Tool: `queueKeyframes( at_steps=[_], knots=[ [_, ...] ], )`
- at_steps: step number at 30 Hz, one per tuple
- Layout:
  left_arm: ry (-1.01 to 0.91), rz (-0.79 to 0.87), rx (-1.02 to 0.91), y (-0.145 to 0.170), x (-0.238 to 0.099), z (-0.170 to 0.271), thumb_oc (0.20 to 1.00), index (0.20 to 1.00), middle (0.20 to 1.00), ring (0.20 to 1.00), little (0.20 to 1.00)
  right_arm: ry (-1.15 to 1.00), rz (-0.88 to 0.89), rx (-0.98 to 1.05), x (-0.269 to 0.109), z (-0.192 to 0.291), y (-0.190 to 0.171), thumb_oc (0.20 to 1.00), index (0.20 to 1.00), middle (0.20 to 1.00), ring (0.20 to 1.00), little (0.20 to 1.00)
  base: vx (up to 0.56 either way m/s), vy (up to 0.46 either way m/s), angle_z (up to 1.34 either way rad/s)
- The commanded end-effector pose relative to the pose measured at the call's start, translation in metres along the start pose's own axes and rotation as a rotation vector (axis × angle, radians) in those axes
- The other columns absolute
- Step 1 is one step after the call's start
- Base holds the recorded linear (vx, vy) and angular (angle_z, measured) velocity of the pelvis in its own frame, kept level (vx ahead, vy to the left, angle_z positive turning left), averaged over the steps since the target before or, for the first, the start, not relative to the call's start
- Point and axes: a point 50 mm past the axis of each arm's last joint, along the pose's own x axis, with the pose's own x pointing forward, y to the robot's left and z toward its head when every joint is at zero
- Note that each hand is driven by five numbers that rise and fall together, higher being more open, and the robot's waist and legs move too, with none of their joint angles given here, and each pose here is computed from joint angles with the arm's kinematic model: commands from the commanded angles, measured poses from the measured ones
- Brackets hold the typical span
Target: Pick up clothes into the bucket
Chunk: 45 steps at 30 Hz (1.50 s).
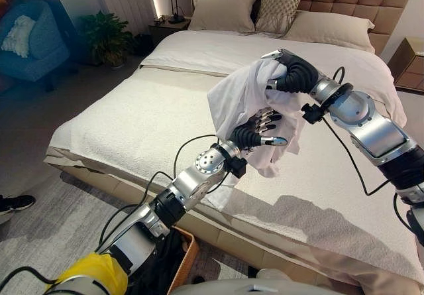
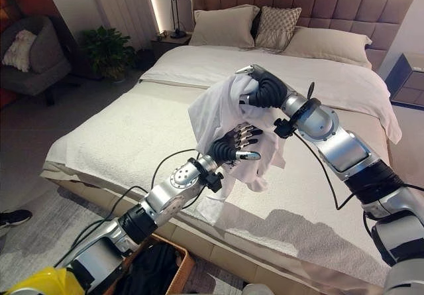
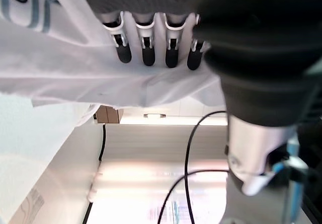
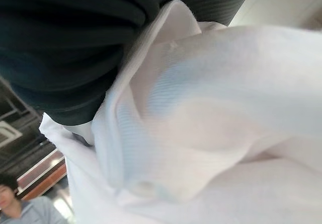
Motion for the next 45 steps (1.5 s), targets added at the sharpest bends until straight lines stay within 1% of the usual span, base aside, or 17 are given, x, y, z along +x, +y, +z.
queueKeyframes(
  at_steps=[1, 5, 12, 15, 17, 23, 28, 30, 34, 35, 36, 37, 38, 39, 40, 44, 45],
  knots=[
    [-0.035, -0.006, 0.074, 0.0, 0.018, 0.013, 1.0, 1.0, 1.0, 1.0, 1.0, -0.243, -0.076, 0.066, 0.004, 0.042, -0.012, 0.2, 0.2, 0.2, 0.2, 0.2, 0.0, 0.0, 0.0],
    [-0.039, -0.026, 0.085, 0.001, 0.013, 0.014, 1.0, 1.0, 1.0, 1.0, 1.0, -0.227, -0.11, 0.055, 0.001, 0.037, -0.017, 0.2, 0.2, 0.2, 0.2, 0.2, 0.0, 0.0, 0.0],
    [-0.032, -0.128, 0.099, -0.007, 0.005, 0.014, 1.0, 1.0, 1.0, 1.0, 1.0, -0.17, -0.158, 0.006, -0.001, 0.026, -0.025, 0.2, 0.2, 0.2, 0.2, 0.2, 0.0, 0.0, 0.0],
    [-0.064, -0.21, 0.17, -0.009, -0.001, 0.028, 1.0, 1.0, 1.0, 1.0, 1.0, -0.109, -0.194, -0.062, -0.003, 0.017, -0.034, 0.2, 0.2, 0.2, 0.2, 0.2, 0.0, 0.0, 0.0],
    [-0.067, -0.216, 0.182, -0.008, -0.003, 0.03, 1.0, 1.0, 1.0, 1.0, 1.0, -0.102, -0.196, -0.073, -0.003, 0.016, -0.036, 0.2, 0.2, 0.2, 0.2, 0.2, 0.0, 0.0, 0.0],
    [-0.084, -0.289, 0.174, 0.0, -0.029, 0.042, 1.0, 1.0, 1.0, 1.0, 1.0, 0.009, -0.231, -0.13, -0.009, -0.004, -0.049, 0.2, 0.2, 0.2, 0.2, 0.2, 0.0, 0.0, 0.0],
    [-0.122, -0.372, 0.154, 0.001, -0.052, 0.065, 1.0, 1.0, 1.0, 1.0, 1.0, 0.089, -0.239, -0.162, -0.014, -0.017, -0.059, 0.2, 0.2, 0.2, 0.2, 0.2, 0.0, 0.0, 0.0],
    [-0.198, -0.336, 0.137, 0.009, -0.069, 0.08, 1.0, 1.0, 1.0, 1.0, 1.0, 0.134, -0.248, -0.173, -0.019, -0.026, -0.064, 0.2, 0.2, 0.2, 0.2, 0.2, 0.0, 0.0, 0.0],
    [-0.264, -0.252, 0.086, 0.017, -0.083, 0.086, 1.0, 1.0, 1.0, 1.0, 1.0, 0.15, -0.248, -0.173, -0.025, -0.03, -0.064, 0.2, 0.2, 0.2, 0.2, 0.2, 0.01, -0.005, 0.03],
    [-0.425, -0.086, 0.125, 0.03, -0.1, 0.104, 1.0, 1.0, 1.0, 1.0, 1.0, 0.17, -0.271, -0.168, -0.035, -0.036, -0.062, 0.2, 0.2, 0.2, 0.2, 0.2, 0.02, -0.011, 0.05],
    [-0.424, -0.084, 0.125, 0.029, -0.101, 0.104, 1.0, 1.0, 1.0, 1.0, 1.0, 0.17, -0.269, -0.167, -0.035, -0.036, -0.061, 0.2, 0.2, 0.2, 0.2, 0.2, 0.03, -0.022, 0.03],
    [-0.493, 0.149, 0.271, 0.043, -0.12, 0.105, 1.0, 1.0, 1.0, 1.0, 1.0, 0.196, -0.306, -0.174, -0.05, -0.042, -0.061, 0.2, 0.2, 0.2, 0.2, 0.2, 0.0, 0.0, 0.0],
    [-0.491, 0.149, 0.271, 0.042, -0.12, 0.104, 1.0, 1.0, 1.0, 1.0, 1.0, 0.199, -0.305, -0.173, -0.051, -0.042, -0.06, 0.2, 0.2, 0.2, 0.2, 0.2, 0.03, -0.029, 0.04],
    [-0.576, 0.267, 0.352, 0.045, -0.134, 0.114, 1.0, 1.0, 1.0, 1.0, 1.0, 0.175, -0.349, -0.152, -0.055, -0.04, -0.062, 0.2, 0.2, 0.2, 0.2, 0.2, 0.03, -0.021, 0.12],
    [-0.599, 0.31, 0.345, 0.045, -0.139, 0.115, 1.0, 1.0, 1.0, 1.0, 1.0, 0.164, -0.364, -0.132, -0.056, -0.04, -0.061, 0.2, 0.2, 0.2, 0.2, 0.2, 0.04, -0.02, 0.12],
    [-0.602, 0.383, 0.361, 0.05, -0.143, 0.112, 1.0, 1.0, 1.0, 1.0, 1.0, 0.146, -0.383, -0.103, -0.057, -0.039, -0.059, 0.2, 0.2, 0.2, 0.2, 0.2, 0.01, -0.001, 0.04],
    [-0.596, 0.411, 0.411, 0.052, -0.145, 0.113, 1.0, 1.0, 1.0, 1.0, 1.0, 0.135, -0.384, -0.098, -0.056, -0.037, -0.058, 0.2, 0.2, 0.2, 0.2, 0.2, 0.0, 0.0, 0.0]
  ],
)
